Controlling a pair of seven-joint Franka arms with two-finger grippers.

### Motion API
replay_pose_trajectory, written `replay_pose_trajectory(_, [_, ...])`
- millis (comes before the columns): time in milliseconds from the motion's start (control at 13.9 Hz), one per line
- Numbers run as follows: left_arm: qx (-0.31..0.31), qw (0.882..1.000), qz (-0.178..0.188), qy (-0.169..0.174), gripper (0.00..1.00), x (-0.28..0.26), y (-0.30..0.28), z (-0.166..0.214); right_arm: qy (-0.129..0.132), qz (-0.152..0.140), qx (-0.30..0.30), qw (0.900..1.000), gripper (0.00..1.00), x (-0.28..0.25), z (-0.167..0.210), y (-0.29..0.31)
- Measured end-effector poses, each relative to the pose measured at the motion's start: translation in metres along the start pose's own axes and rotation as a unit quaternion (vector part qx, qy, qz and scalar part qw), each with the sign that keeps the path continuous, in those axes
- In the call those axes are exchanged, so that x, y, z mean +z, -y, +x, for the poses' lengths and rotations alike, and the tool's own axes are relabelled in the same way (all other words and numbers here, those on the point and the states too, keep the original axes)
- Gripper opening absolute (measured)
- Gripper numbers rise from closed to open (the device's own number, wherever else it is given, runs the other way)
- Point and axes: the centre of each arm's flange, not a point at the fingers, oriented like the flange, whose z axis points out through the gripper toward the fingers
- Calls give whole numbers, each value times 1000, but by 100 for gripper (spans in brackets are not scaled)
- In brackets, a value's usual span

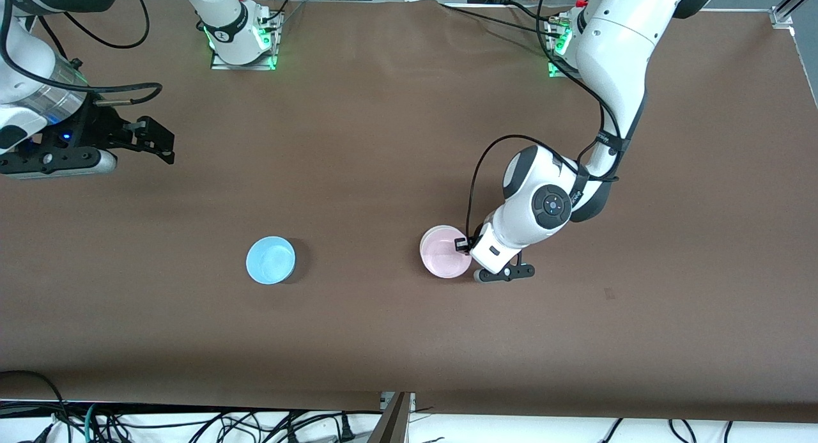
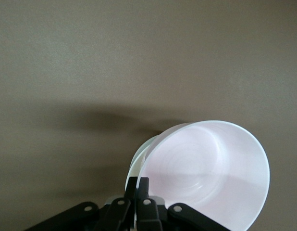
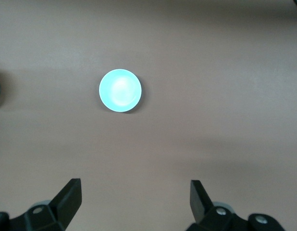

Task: Stack pink and blue bowls on white bowl
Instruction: 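Lower the pink bowl into the white bowl while the right gripper reaches the blue bowl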

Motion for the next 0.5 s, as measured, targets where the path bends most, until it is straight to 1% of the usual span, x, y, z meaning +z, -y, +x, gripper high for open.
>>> replay_pose_trajectory(287, [6, 1000, 5, 11, 3, 2, 0, -3, 24, -2, -2, 1000, 100, 37, 15, 3])
replay_pose_trajectory(503, [12, 1000, 7, 15, 3, 4, 1, -4, 58, -6, -20, 998, 100, 86, 30, 26])
